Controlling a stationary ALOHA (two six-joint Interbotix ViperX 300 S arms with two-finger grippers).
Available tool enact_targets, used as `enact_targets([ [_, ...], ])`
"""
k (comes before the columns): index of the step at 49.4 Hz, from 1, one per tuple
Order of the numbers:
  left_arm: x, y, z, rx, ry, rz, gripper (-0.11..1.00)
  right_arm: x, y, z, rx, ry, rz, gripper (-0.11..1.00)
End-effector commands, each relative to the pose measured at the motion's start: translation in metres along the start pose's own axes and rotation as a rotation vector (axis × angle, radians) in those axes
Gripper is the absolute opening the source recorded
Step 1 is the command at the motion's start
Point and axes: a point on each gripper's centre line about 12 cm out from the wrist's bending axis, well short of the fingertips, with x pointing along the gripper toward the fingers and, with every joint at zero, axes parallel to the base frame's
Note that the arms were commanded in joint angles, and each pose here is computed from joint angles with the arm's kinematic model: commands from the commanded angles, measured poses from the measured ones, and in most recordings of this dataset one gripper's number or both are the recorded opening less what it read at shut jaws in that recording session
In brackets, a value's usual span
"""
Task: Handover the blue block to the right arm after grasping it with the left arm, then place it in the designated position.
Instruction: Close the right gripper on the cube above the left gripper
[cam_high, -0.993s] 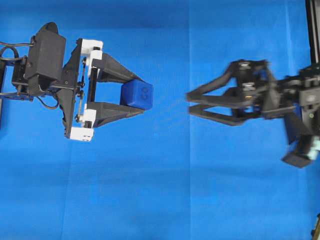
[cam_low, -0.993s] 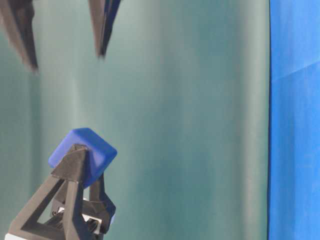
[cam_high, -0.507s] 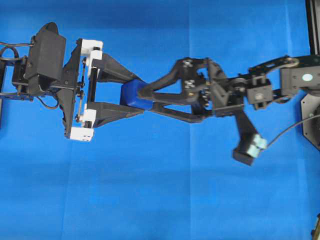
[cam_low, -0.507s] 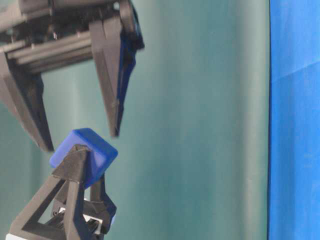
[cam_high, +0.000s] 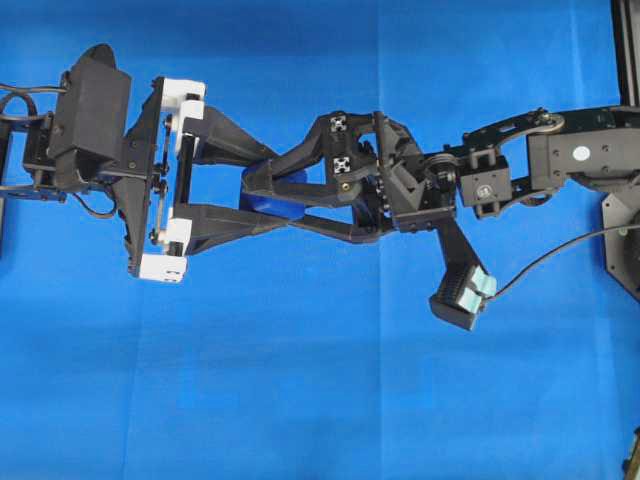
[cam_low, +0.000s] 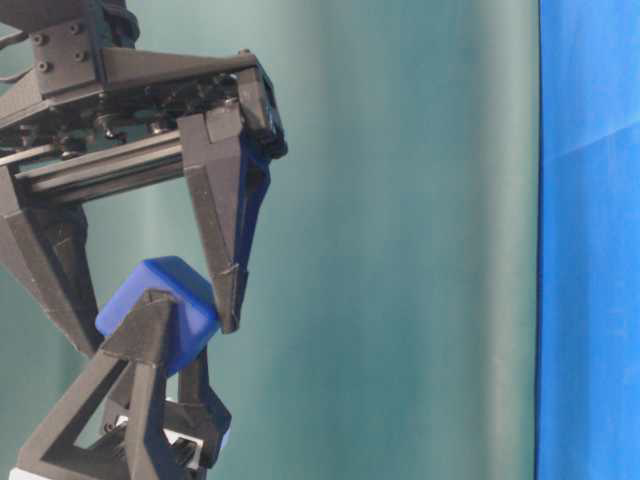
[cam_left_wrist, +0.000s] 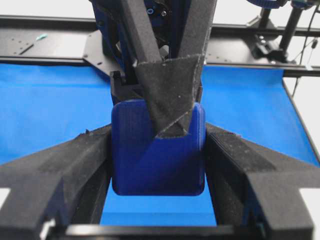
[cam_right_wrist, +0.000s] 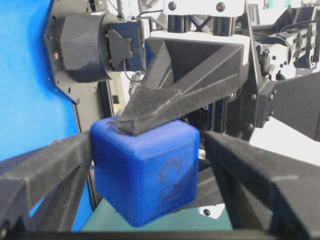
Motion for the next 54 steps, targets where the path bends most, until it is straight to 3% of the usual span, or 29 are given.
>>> enact_targets([
  [1, -0.0036, -0.0006, 0.011, 0.0, -0.034, -0.002, 0.48, -0.0016, -0.0157, 0.0048, -0.002, -0.013, -0.04, 0.96],
  [18, -0.0036, -0.0011, 0.0106, 0.0, -0.031, -0.003, 0.48, -0.0016, -0.0153, 0.0032, 0.001, -0.003, -0.036, 0.93],
  [28, -0.0036, -0.0006, 0.0106, -0.001, -0.031, -0.002, 0.48, -0.0015, -0.0133, -0.0012, 0.018, 0.039, -0.012, 0.51],
  [40, -0.0036, -0.0016, 0.0106, 0.01, -0.031, -0.005, 0.48, -0.0015, -0.0149, -0.003, 0.077, 0.05, -0.015, 0.52],
  [54, -0.0035, -0.0027, 0.0111, 0.007, -0.032, -0.008, 0.48, -0.0015, -0.0149, -0.003, 0.081, 0.05, -0.014, 0.52],
])
